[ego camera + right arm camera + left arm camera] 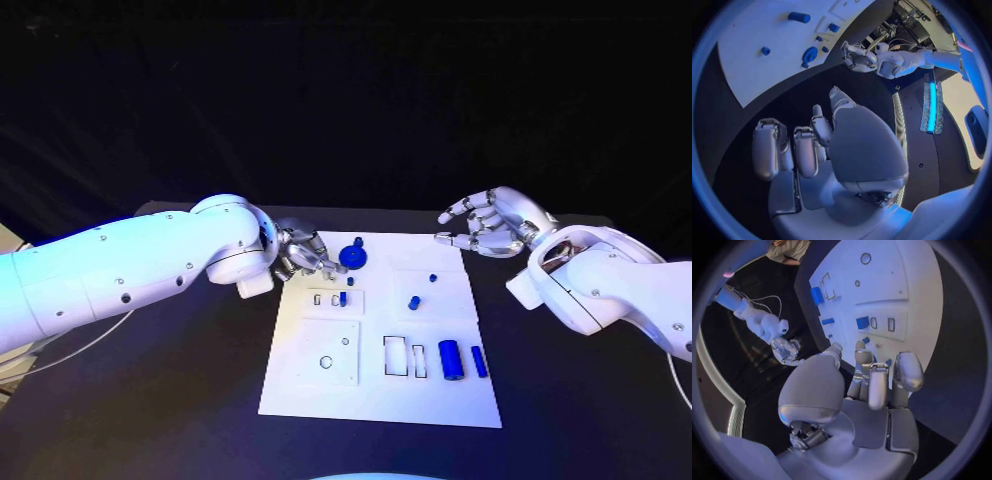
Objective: Assemble the parts on the task board
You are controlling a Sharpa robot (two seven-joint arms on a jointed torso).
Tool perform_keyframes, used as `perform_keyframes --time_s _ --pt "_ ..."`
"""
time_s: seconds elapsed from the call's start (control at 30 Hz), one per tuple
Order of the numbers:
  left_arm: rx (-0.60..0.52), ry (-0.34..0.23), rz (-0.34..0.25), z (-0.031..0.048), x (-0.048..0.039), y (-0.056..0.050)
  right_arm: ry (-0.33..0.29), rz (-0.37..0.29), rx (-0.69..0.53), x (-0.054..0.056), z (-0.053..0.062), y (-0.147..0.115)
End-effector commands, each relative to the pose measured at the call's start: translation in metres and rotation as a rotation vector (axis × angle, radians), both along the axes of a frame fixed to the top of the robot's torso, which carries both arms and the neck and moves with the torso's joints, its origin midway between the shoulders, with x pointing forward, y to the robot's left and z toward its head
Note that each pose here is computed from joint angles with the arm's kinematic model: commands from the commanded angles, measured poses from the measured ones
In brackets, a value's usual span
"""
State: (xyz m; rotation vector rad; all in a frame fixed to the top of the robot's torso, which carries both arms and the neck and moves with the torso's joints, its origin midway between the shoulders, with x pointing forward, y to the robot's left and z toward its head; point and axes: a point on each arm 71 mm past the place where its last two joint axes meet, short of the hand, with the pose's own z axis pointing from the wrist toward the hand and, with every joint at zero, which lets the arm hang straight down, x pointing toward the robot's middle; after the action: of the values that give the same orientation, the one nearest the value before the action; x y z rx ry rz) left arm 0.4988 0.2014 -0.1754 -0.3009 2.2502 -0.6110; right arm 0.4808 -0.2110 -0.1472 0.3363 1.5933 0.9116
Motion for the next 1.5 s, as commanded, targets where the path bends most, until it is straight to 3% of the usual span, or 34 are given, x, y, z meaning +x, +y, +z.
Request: perform_keyframes --time_s 0.03,0.2,0.43,0.9,1.5 --pt "0.160 0.039 -0.019 -0.0048 0.0027 -0.002 0.002 -0.016 0.042 0.004 0.001 -0.004" --pt "0.191 0.042 -0.027 -0.0071 0.0079 -0.014 -0.001 -0.029 0.047 0.008 0.002 -0.006" --pt "0.222 0.060 -0.063 -0.0107 0.0087 -0.026 0.000 -0.030 0.047 0.010 0.002 -0.005" --pt "0.238 0.095 -0.094 -0.0191 0.0094 -0.039 0.000 -0.024 0.040 0.012 0.002 -0.002" --pt "0.231 0.143 -0.126 -0.0240 0.0068 -0.045 0.010 -0.021 0.037 0.013 0.001 0.000"
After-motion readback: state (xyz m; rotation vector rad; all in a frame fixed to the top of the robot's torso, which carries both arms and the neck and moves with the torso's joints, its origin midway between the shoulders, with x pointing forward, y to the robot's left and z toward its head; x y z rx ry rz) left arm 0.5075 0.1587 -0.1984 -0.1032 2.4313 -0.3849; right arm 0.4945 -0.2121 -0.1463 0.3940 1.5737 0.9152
